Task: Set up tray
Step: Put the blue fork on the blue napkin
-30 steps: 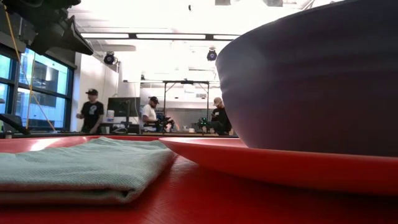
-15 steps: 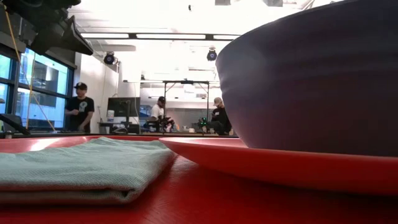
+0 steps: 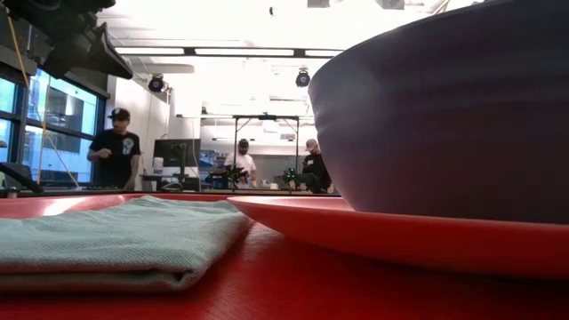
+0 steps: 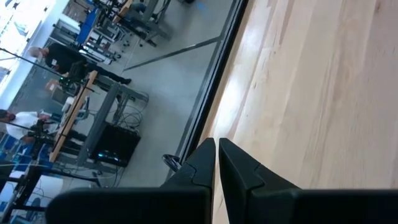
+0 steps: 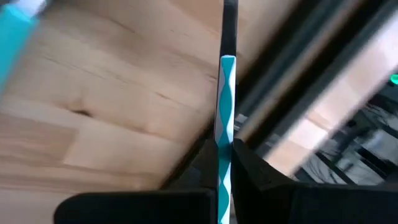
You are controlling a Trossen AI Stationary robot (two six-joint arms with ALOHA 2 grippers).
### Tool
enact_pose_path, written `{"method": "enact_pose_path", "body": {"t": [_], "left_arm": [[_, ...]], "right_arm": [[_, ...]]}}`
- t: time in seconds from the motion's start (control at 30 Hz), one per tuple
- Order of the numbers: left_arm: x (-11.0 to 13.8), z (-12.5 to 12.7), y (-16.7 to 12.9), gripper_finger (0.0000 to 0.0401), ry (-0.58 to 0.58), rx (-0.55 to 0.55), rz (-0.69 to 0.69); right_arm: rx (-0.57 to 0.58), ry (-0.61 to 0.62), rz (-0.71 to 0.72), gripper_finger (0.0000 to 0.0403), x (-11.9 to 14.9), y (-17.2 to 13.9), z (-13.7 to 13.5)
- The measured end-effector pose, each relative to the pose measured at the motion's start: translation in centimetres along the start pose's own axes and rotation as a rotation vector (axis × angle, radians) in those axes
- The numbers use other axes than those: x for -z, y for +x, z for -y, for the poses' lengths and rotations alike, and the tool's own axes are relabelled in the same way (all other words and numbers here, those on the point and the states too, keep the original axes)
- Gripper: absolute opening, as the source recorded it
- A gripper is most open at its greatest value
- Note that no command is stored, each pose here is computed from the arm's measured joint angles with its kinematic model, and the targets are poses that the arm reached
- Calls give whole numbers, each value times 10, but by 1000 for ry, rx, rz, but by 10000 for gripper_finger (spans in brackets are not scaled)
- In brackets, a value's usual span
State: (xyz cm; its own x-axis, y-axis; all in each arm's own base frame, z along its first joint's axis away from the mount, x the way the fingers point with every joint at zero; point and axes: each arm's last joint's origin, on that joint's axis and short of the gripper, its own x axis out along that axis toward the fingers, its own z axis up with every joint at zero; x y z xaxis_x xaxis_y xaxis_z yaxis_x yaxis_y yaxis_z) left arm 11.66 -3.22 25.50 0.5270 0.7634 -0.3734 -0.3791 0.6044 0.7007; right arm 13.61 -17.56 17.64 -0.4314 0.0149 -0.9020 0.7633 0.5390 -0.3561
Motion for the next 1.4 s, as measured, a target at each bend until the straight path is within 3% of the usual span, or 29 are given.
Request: {"method": "enact_pose_path", "body": {"t": [0.33, 0.5, 0.67, 0.83, 1.0, 1.3, 1.4], "left_arm": [[1, 0, 0, 51, 5, 8, -6], [1, 0, 0, 51, 5, 10, -7], [0, 0, 0, 51, 9, 10, -7], [0, 0, 0, 51, 8, 11, -7], [0, 1, 0, 51, 4, 24, -11], [-4, -1, -1, 51, -23, 43, -7], [-4, 0, -1, 51, -28, 58, -10]], "right_arm": [[27, 21, 32, 0, -2, -29, 7], [-80, -23, 143, 0, 7, -60, 4], [-209, -50, 379, 0, 31, -108, 4], [-346, -58, 632, 0, 72, -159, 10], [-548, -138, 871, 0, 110, -197, 5], [-860, -429, 1290, 0, 154, -255, -39], [-906, -491, 1371, 0, 162, -266, -61]]}}
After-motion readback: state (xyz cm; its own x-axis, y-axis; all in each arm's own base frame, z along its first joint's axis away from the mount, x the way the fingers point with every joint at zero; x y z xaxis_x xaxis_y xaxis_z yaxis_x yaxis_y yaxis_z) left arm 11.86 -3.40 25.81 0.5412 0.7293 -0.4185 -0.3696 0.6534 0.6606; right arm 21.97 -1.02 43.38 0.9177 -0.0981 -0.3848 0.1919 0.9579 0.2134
